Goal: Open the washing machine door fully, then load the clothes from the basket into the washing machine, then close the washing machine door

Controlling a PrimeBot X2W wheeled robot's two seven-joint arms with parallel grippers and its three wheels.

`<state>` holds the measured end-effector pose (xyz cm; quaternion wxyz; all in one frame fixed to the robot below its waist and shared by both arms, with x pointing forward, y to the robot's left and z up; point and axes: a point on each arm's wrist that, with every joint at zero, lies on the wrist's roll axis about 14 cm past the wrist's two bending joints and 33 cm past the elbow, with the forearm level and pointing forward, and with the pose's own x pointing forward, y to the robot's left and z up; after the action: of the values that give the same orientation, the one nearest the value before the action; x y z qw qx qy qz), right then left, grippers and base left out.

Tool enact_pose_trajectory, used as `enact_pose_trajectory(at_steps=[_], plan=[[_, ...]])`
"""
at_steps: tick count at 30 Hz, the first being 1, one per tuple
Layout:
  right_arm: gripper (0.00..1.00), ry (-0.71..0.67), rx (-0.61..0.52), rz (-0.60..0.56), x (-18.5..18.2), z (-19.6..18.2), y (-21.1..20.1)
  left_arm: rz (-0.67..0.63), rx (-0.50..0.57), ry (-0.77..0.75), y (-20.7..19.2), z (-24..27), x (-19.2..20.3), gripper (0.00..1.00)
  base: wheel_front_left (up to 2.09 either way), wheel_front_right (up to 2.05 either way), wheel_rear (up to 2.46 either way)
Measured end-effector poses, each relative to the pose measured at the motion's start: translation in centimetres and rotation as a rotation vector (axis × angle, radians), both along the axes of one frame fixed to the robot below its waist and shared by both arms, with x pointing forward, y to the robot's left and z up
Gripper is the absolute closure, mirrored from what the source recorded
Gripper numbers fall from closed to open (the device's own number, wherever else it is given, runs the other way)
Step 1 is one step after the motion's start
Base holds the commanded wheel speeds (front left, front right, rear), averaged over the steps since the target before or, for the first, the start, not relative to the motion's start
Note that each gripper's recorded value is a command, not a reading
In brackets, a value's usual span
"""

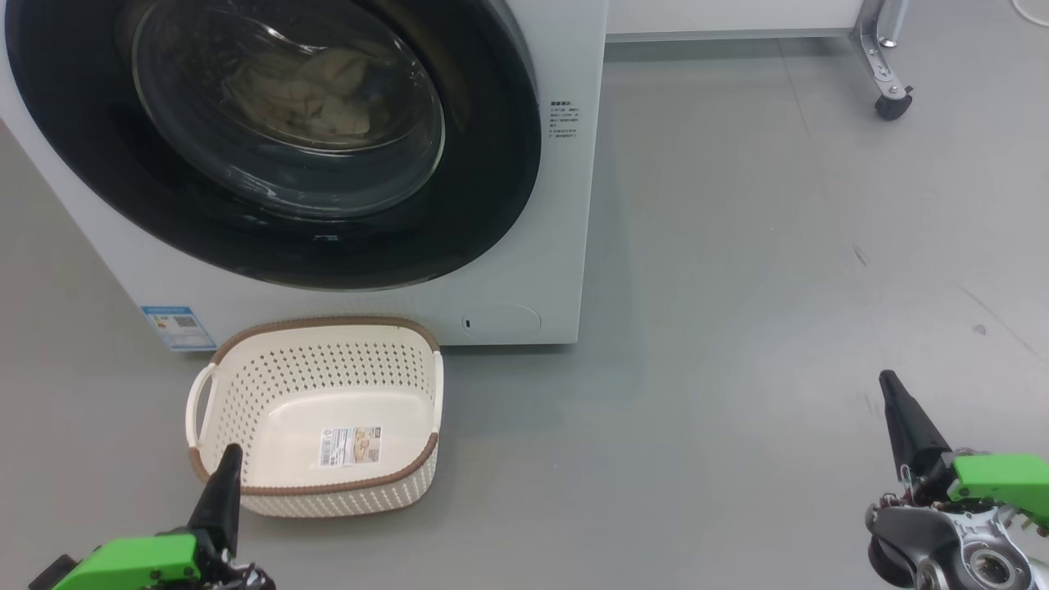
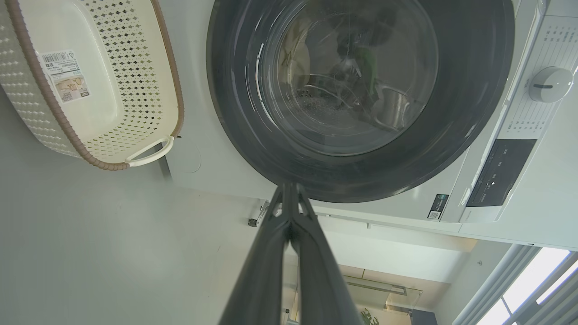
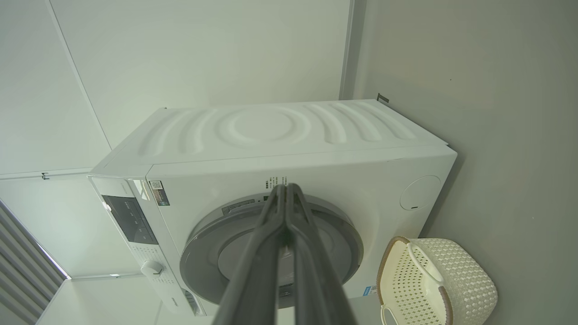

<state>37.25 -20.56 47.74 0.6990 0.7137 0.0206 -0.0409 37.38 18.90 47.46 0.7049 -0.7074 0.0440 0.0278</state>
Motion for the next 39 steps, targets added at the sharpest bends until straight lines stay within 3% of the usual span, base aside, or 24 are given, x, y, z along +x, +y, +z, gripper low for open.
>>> enact_pose_trajectory(at_steps=[39], plan=[[1.0,0.001,-0.006,0.0,-0.01,-0.01,-0.08,0.0,0.0,0.0,0.01,0.0,0.0,1.0,0.0,0.0,0.0]])
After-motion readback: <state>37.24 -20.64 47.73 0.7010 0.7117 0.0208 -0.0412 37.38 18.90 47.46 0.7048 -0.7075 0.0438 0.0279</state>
